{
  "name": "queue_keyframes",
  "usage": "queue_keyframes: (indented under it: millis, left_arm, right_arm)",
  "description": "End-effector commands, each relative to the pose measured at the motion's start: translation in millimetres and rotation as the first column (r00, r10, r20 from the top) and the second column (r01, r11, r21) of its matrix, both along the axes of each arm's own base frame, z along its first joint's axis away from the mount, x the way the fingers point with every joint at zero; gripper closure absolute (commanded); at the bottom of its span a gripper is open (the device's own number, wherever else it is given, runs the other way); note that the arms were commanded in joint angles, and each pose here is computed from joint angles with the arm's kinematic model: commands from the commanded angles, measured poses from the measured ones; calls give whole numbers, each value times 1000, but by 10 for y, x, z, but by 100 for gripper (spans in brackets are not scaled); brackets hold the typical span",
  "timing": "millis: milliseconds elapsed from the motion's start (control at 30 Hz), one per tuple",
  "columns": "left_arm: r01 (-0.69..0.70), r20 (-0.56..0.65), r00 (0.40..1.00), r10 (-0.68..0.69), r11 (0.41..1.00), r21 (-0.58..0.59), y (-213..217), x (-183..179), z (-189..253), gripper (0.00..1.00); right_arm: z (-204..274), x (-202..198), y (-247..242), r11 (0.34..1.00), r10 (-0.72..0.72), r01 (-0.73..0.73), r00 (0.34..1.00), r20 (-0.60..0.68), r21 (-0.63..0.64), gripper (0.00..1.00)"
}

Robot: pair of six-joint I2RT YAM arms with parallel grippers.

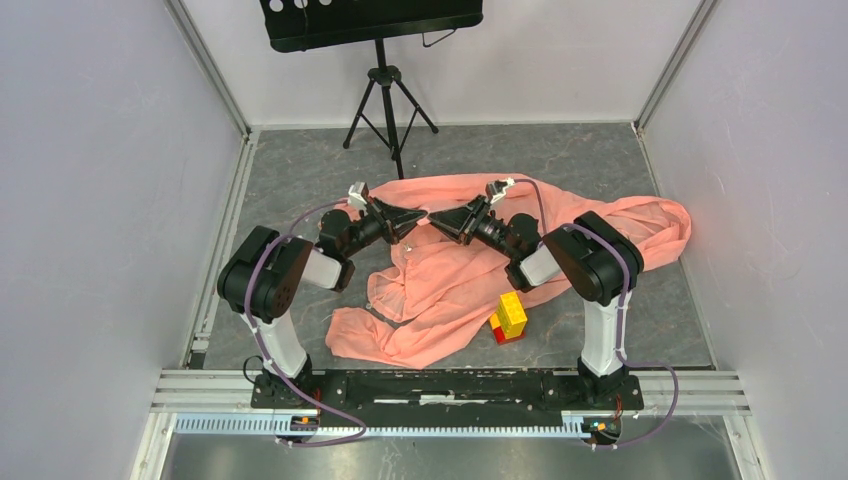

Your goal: Zip up the jacket

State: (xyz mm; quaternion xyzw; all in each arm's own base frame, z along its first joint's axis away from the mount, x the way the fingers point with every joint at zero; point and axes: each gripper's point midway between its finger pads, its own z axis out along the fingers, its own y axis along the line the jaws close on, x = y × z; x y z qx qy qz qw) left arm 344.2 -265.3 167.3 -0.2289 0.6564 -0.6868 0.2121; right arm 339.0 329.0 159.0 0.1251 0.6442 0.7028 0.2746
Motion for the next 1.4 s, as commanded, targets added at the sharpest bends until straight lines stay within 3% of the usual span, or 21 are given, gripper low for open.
queue_keyframes:
  millis: [0,367,433,533,700,833,900,1033,1100,1133,1233,1300,1367]
  left_arm:
    - [15,81,997,-17,1000,17,-23,37,124,98]
    - [37,87,995,-39,999,25,-40,5,124,98]
    - [39,90,995,-41,999,29,-36,0,127,98]
    - [44,97,994,-48,998,42,-45,-5,122,98]
    - [50,118,991,-61,994,96,-47,3,118,98]
    - [61,129,987,-94,969,239,-29,-4,3,96]
    - [51,136,986,-98,949,312,10,-3,-44,85]
    - [-6,104,993,-51,876,482,226,-59,-287,50]
    - [-44,96,995,-12,829,557,394,-134,-387,21]
    - [-53,83,997,4,797,601,486,-182,-475,15]
    - [-52,62,998,14,734,677,652,-356,-591,16]
    - [-15,24,1000,-2,725,688,665,-461,-659,26]
    - [29,-9,999,-31,715,698,632,-533,-735,43]
  right_arm:
    - [1043,-422,-130,972,-14,-97,886,464,213,64]
    - [1033,-416,-70,972,12,-124,874,486,198,73]
    - [1015,-403,-57,972,18,-128,874,485,195,80]
    - [1007,-403,-49,972,22,-132,873,487,193,99]
    - [945,-414,-37,979,29,-127,862,505,162,100]
    - [836,-372,5,993,29,-88,835,549,81,100]
    - [791,-346,3,997,17,-57,819,574,53,100]
    - [706,-287,0,1000,-6,1,786,618,7,100]
    - [640,-236,11,1000,2,18,783,622,-25,100]
    - [595,-208,14,999,6,28,783,622,-45,100]
    - [492,-109,6,995,3,58,787,616,-80,100]
    - [437,-58,7,994,8,60,792,611,-92,100]
    - [406,-19,-21,994,2,65,797,603,-90,100]
